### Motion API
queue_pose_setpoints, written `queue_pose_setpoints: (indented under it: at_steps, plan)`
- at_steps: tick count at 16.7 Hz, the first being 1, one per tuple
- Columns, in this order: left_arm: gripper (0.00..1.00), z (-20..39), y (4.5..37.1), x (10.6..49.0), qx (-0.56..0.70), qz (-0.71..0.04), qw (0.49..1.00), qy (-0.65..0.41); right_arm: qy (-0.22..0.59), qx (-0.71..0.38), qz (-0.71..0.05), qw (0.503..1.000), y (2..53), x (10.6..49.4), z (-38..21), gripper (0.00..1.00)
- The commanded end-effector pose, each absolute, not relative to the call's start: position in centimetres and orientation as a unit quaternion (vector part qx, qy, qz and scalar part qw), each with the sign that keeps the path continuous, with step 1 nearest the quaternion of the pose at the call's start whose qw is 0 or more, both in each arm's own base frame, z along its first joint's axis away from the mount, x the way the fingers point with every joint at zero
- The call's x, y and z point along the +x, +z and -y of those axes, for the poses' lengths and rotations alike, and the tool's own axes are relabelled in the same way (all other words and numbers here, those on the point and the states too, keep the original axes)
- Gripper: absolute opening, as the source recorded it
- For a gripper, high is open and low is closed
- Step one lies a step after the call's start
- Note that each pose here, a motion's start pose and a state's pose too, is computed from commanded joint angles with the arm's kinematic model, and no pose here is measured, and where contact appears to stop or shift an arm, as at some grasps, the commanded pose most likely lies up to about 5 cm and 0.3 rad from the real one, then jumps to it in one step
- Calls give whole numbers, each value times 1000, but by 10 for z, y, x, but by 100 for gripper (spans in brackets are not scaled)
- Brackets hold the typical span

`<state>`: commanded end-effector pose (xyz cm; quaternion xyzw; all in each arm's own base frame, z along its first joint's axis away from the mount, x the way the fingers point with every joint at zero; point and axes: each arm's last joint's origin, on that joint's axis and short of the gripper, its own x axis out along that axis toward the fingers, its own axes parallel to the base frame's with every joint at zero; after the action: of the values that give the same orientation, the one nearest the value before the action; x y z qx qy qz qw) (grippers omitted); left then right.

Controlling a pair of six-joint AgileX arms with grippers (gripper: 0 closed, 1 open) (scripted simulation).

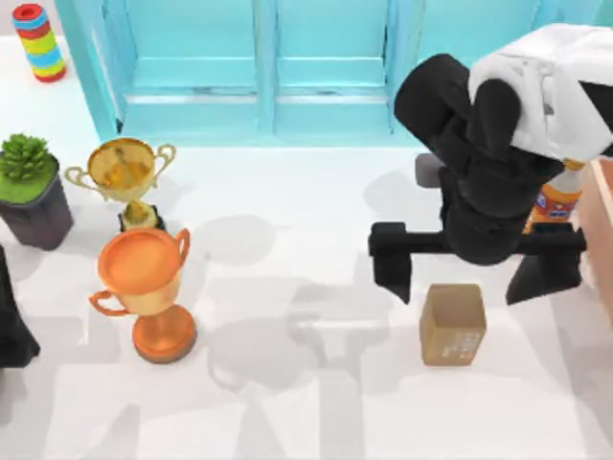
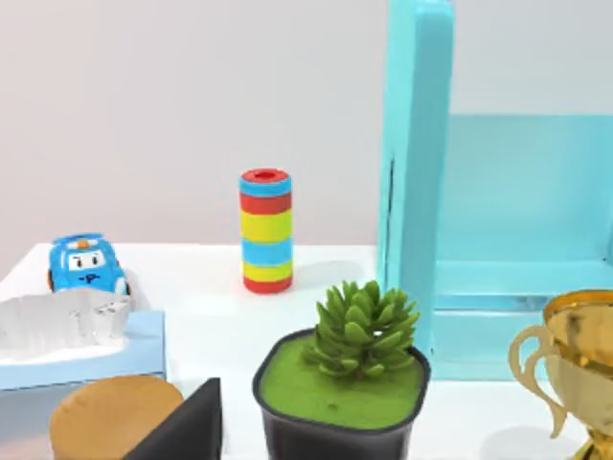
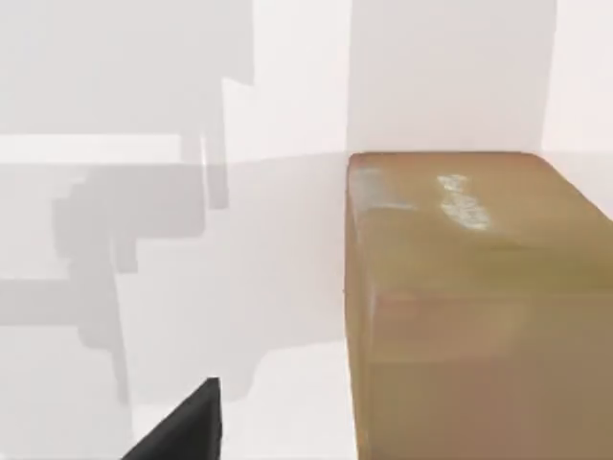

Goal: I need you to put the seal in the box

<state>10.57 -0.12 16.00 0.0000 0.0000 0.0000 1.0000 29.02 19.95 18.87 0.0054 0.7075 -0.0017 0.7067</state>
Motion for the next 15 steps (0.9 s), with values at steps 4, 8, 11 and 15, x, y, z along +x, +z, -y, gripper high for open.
queue_pose_setpoints:
  at_steps: [4,8,11,15]
  plan:
    - [100,1,160,106,0,0,1000,0,0,7,-706,709,144,289,-200,100]
    - [100,1,160,106,0,0,1000,0,-2,5,-708,706,132,287,-199,100]
    - [100,1,160,106,0,0,1000,0,-2,5,-708,706,132,287,-199,92]
    - [100,1,160,106,0,0,1000,0,-2,5,-708,706,132,287,-199,62]
